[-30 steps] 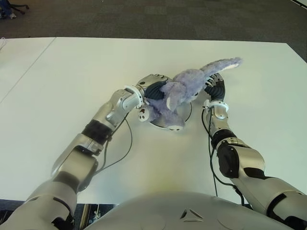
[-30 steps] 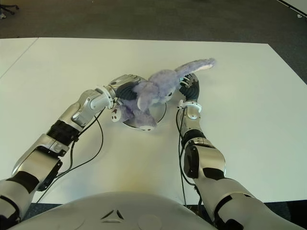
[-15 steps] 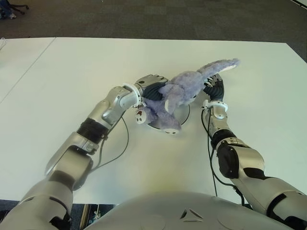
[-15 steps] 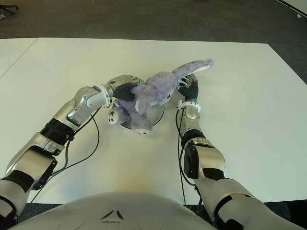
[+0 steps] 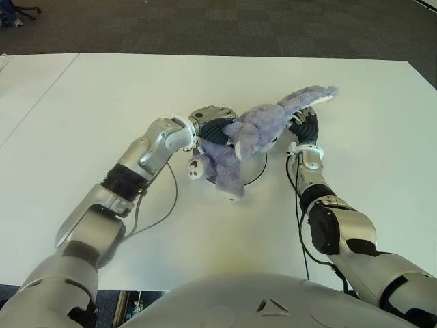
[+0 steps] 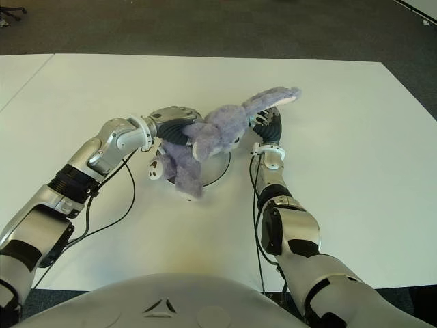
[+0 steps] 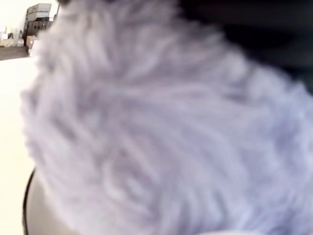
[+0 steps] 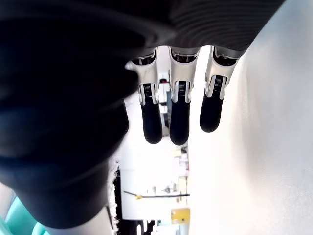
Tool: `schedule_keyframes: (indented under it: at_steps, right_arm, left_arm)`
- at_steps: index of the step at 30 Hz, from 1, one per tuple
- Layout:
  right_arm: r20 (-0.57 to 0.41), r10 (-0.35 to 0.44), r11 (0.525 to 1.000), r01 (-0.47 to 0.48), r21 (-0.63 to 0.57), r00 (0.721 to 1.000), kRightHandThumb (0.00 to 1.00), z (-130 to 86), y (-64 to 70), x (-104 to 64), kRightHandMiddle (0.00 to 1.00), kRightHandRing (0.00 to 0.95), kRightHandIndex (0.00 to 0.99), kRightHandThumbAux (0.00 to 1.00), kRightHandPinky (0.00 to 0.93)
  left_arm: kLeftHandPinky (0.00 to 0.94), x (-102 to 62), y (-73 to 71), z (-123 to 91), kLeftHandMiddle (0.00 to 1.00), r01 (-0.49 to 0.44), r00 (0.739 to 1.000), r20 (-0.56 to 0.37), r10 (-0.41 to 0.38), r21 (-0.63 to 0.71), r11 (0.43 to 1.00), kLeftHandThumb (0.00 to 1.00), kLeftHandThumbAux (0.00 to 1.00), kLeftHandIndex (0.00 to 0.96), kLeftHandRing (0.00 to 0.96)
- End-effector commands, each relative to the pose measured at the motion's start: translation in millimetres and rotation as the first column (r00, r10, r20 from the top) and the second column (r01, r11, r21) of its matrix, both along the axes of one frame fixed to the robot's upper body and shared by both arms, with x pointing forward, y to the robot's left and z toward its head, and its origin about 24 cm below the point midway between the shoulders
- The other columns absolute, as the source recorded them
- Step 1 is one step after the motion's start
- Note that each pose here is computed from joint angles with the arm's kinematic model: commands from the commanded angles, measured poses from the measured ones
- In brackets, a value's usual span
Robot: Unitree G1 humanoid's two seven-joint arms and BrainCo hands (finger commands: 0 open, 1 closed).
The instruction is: Put the doll into the plate.
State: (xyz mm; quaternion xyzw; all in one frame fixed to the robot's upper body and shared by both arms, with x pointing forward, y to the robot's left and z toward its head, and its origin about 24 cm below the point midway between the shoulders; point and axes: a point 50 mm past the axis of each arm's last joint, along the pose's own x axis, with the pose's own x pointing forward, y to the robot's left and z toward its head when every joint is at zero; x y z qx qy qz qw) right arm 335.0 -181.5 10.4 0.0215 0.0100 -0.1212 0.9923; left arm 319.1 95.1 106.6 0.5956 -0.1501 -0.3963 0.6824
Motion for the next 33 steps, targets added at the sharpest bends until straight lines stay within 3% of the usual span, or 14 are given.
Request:
schedule_keyframes:
  at_steps: [1,6,12,18,33]
  right_arm:
    - [-0.440,0.026,0.992,0.029,0.119,0.898,0.073,-97.0,18.9,-76.9,0.278,0.281,0.221,0.917,0.291]
    - [-0.437,0.030,0.992,0.026,0.121,0.899,0.074,-96.8,20.1,-76.7,0.276,0.274,0.215,0.928,0.265]
    - [-0.446,0.038,0.991,0.024,0.133,0.894,0.113,-97.5,19.4,-76.6,0.270,0.263,0.220,0.923,0.268]
    - [-0.447,0.035,0.993,0.020,0.118,0.894,0.095,-97.6,20.1,-77.1,0.258,0.254,0.210,0.916,0.259]
    - [-0.446,0.044,0.988,0.026,0.150,0.894,0.131,-97.7,21.7,-76.3,0.275,0.267,0.227,0.920,0.269]
  left_arm:
    - [0.000,-7.0,11.7,-29.6,0.000,-0.017,0.995,-0.096,0.020,0.038,0.999,0.178,0.375,0.000,0.000]
    - [0.000,-4.7,16.3,-28.0,0.000,-0.024,0.995,-0.096,0.026,0.027,0.999,0.147,0.335,0.000,0.000]
    - [0.000,9.0,40.7,-7.3,0.000,-0.064,0.997,-0.050,0.067,0.058,0.996,0.135,0.253,0.000,0.000]
    - [0.000,14.0,48.1,8.3,0.000,-0.064,0.998,-0.018,0.065,0.075,0.995,0.138,0.210,0.000,0.000]
    - [0.000,1.1,66.8,40.1,0.000,-0.005,1.000,-0.006,0.005,0.086,0.996,0.212,0.159,0.000,0.000]
